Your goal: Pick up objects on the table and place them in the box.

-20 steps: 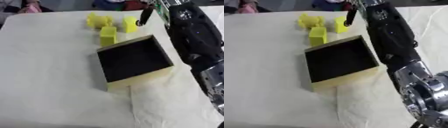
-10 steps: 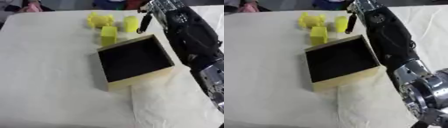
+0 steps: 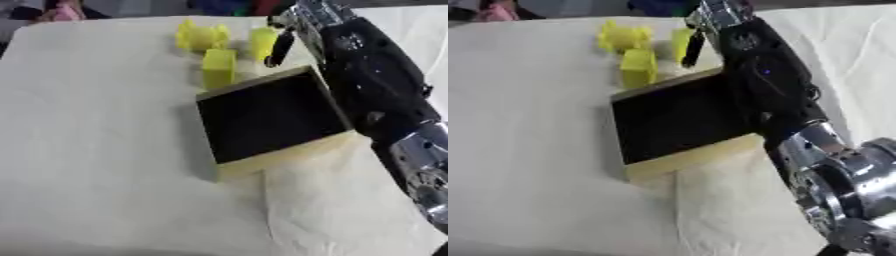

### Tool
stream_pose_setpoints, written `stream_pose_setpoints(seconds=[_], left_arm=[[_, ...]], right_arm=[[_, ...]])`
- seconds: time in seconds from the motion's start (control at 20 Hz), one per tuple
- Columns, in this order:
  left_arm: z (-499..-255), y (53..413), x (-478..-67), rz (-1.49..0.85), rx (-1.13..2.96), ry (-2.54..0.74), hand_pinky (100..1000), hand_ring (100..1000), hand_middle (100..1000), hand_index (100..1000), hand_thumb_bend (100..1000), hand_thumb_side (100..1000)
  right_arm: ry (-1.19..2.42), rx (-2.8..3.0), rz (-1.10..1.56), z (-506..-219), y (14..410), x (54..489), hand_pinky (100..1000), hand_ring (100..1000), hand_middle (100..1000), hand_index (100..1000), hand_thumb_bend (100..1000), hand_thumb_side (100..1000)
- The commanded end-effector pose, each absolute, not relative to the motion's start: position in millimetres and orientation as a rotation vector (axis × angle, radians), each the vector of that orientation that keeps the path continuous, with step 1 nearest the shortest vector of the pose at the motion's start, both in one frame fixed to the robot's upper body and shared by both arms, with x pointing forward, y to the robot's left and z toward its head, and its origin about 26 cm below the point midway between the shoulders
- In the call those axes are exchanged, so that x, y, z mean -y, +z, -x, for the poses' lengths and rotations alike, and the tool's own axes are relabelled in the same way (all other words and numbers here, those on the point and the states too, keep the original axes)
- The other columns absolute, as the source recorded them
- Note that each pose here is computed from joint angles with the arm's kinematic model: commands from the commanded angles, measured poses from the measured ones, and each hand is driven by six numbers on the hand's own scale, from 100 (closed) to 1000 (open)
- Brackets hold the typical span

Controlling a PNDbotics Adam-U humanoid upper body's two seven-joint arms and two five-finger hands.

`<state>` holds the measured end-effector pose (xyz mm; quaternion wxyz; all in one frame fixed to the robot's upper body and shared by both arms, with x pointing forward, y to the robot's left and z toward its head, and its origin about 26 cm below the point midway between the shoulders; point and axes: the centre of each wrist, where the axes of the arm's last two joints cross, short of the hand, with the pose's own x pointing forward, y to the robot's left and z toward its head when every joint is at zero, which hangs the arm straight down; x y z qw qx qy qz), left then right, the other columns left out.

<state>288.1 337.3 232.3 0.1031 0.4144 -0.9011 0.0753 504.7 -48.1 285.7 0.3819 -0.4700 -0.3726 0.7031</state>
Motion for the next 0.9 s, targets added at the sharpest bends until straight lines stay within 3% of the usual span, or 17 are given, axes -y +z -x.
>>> stream_pose_setpoints(seconds=[0.05,0.9], left_arm=[[-285.9,244.1,-338.1,-1.234,2.697,0.19,718,724,745,947,133,622],[-287.2,247.4,-335.8,-1.22,2.713,0.199,713,722,746,946,121,632]], right_arm=[[1.763,1.018,1.283,-498.4,315.2,42.8,892,927,934,1000,265,350],[1.714,0.997,1.301,-495.0,321.2,31.9,890,925,932,1000,184,358]])
